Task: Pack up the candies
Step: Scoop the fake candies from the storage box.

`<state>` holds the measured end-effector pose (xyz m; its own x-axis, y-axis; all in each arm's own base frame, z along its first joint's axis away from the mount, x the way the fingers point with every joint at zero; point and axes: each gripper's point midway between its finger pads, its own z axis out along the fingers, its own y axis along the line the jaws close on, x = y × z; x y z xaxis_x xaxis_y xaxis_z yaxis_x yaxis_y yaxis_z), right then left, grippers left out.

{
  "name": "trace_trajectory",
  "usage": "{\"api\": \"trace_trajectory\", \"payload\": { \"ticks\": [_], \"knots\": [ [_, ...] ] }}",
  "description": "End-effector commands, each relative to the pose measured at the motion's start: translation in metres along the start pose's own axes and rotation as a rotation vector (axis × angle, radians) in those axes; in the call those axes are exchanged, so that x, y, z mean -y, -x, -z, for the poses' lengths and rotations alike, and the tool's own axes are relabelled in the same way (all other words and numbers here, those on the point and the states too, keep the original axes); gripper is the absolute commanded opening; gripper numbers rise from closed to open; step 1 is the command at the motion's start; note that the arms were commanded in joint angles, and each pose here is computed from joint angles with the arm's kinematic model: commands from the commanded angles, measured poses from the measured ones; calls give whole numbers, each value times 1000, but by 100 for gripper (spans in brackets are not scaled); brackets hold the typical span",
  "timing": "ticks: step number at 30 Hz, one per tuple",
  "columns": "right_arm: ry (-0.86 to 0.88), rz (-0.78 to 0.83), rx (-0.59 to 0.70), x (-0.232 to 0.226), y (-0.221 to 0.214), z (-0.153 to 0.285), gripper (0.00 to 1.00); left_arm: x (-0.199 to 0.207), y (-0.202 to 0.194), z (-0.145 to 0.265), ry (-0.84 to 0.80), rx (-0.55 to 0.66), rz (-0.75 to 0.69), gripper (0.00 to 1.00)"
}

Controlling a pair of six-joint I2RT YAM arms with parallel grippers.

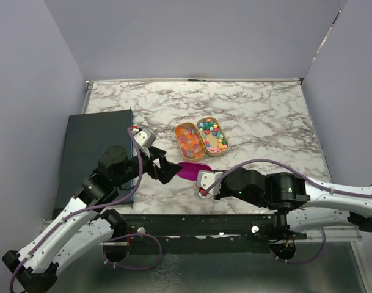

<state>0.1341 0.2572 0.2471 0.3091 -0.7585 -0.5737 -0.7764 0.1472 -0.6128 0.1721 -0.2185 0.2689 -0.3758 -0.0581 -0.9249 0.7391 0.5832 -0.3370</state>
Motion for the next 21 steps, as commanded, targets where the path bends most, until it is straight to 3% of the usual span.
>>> {"api": "trace_trajectory", "payload": {
  "ticks": [1, 21],
  "knots": [
    [-12, -66, 157, 7, 25, 8, 1, 3, -4, -3, -21, -8, 11, 99],
    [-23, -156, 613, 20, 70, 66, 0, -7, -12, -9, 17, -40, 17, 98]
  ]
}}
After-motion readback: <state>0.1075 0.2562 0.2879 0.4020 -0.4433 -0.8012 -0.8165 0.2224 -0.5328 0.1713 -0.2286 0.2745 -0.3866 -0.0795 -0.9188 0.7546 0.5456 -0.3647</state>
